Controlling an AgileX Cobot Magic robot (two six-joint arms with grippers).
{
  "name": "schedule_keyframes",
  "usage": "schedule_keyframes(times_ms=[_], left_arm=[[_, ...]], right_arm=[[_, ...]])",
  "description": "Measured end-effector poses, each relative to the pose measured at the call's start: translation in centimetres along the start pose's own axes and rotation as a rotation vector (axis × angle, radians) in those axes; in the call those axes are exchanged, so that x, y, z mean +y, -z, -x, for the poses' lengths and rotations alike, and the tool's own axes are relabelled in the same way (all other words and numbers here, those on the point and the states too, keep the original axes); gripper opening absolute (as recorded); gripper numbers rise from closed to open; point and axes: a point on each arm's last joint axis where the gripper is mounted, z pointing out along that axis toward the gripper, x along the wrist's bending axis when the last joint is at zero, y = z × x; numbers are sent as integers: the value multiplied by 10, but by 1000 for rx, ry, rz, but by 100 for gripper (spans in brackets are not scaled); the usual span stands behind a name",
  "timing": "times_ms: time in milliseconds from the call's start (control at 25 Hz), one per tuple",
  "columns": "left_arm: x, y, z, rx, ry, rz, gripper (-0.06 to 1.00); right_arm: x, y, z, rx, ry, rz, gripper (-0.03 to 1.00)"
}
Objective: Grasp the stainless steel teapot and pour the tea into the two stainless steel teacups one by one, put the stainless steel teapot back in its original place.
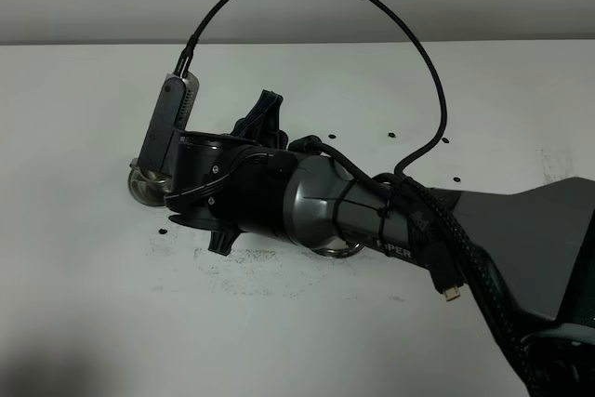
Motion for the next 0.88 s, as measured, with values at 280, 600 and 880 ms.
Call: schedule_keyframes(times_ms=[280, 600, 880], left_arm=[[0, 0, 0, 0, 1, 0, 66], [0, 0, 0, 0, 1, -1, 66], [0, 0, 0, 0, 1, -1, 66]], right_arm=[[0, -11, 17, -56, 16, 44, 51], [-7, -28, 17, -42, 7, -12, 51], [-18, -42, 15, -29, -1, -101, 51]])
